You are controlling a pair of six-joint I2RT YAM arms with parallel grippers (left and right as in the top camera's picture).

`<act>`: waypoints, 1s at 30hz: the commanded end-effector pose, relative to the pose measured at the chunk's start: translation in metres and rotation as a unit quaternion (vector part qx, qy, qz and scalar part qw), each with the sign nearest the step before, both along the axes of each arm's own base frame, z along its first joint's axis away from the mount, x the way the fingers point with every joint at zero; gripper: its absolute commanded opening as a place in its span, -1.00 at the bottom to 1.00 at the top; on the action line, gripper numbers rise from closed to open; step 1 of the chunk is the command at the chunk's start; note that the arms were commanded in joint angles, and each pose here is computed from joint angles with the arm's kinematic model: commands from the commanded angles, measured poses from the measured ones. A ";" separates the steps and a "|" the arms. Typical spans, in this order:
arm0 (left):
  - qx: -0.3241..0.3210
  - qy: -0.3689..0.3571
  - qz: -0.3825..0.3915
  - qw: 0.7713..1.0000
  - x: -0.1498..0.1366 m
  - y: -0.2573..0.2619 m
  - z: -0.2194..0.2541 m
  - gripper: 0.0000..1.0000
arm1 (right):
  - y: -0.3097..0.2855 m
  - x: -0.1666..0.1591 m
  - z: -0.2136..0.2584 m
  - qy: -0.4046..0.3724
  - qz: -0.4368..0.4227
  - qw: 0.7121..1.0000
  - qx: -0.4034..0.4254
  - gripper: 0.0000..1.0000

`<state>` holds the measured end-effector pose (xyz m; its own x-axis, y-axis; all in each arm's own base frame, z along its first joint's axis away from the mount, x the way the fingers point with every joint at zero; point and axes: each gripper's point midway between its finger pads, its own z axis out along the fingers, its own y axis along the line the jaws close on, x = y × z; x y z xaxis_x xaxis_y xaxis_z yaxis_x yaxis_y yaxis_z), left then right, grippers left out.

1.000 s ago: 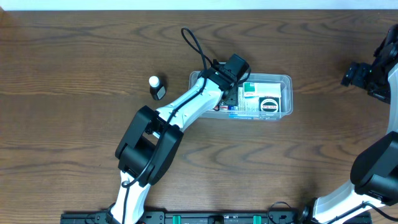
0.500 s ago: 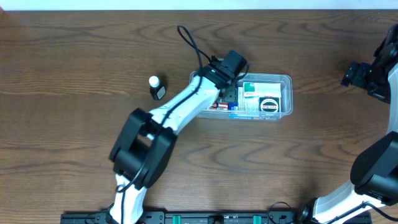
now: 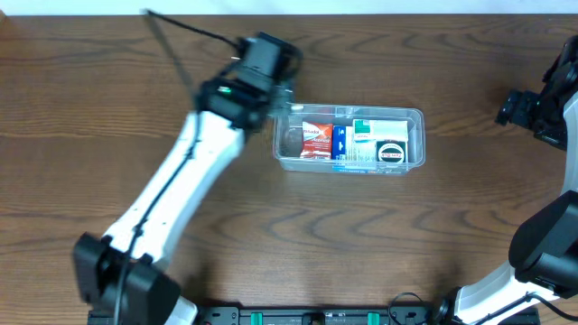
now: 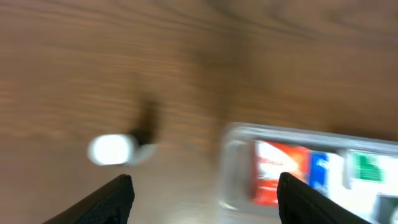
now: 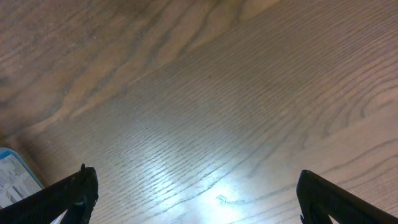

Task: Pack container
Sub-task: 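Move the left gripper over the dark white-capped bottle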

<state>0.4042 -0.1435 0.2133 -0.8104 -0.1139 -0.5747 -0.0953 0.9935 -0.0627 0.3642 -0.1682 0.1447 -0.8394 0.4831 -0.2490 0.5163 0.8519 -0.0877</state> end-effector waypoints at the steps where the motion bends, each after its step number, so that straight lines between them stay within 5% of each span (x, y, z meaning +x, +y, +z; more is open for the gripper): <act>1: 0.038 -0.002 0.043 0.998 0.005 0.046 0.007 0.63 | -0.005 0.002 0.006 -0.006 0.002 1.000 -0.007 0.98; 6: 0.078 0.036 0.009 0.996 0.009 0.078 -0.013 0.88 | -0.005 0.002 0.006 -0.006 0.002 1.000 -0.007 0.98; 11: 0.080 0.067 -0.091 0.990 0.012 0.075 -0.031 0.88 | -0.005 0.002 0.006 -0.006 0.002 1.000 -0.007 0.99; 30: 0.058 0.129 -0.151 0.978 0.016 0.068 -0.080 0.43 | -0.005 0.002 0.006 -0.006 0.002 1.000 -0.007 0.98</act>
<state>0.4214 -0.0749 0.1454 -0.9087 0.1927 -0.3704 0.1871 0.9810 0.0513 0.3642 -0.1682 0.1447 -0.8394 0.4831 -0.2490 0.5163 0.8519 -0.0877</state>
